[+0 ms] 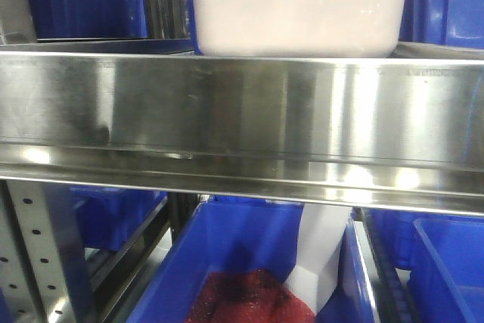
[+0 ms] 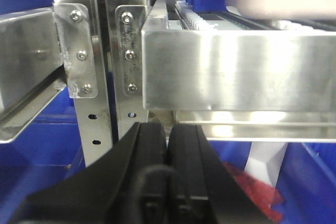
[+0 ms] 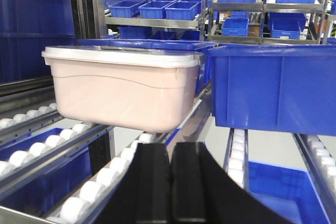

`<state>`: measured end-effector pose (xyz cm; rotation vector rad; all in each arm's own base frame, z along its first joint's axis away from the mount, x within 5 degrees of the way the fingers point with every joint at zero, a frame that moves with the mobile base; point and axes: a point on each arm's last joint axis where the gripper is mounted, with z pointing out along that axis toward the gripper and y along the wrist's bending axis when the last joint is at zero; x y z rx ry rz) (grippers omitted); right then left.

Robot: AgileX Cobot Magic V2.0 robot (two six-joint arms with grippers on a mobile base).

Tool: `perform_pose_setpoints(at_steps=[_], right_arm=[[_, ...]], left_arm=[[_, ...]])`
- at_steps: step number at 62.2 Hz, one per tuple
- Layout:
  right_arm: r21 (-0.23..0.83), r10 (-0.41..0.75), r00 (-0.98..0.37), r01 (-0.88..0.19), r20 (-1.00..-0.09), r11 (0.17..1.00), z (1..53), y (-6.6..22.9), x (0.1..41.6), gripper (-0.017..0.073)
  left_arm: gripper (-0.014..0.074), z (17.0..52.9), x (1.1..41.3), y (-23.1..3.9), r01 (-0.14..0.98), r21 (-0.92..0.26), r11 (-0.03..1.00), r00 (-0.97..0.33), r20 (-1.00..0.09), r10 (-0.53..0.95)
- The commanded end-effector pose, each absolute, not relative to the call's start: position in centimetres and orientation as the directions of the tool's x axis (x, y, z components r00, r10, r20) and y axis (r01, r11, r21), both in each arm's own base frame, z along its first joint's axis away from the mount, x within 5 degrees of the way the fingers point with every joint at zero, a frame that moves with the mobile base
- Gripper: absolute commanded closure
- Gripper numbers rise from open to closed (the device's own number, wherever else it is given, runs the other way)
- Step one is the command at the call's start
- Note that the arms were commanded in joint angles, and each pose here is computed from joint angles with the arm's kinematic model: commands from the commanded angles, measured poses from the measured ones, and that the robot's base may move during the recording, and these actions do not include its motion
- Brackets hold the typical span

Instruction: Grab white bin and place on right shelf

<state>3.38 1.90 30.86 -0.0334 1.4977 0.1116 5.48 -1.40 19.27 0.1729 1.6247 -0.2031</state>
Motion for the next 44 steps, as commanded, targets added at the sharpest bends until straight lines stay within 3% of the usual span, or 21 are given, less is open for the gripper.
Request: perform_pose_setpoints(at_steps=[1, 44], right_arm=[[0.069, 0.078, 0.148, -0.06, -0.986, 0.996, 32.18, 1.56, 3.24, 0.0482], [0.069, 0.078, 0.148, -0.06, -0.986, 0.996, 32.18, 1.56, 3.24, 0.0482]], left_arm=[[0.0713, 19.73, 5.48, -1.3, 0.23, -0.042, 0.972, 0.032, -0.998, -0.051], [0.0713, 19.8, 5.48, -1.29, 0.229, -0.034, 0.973, 0.041, -0.998, -0.045]])
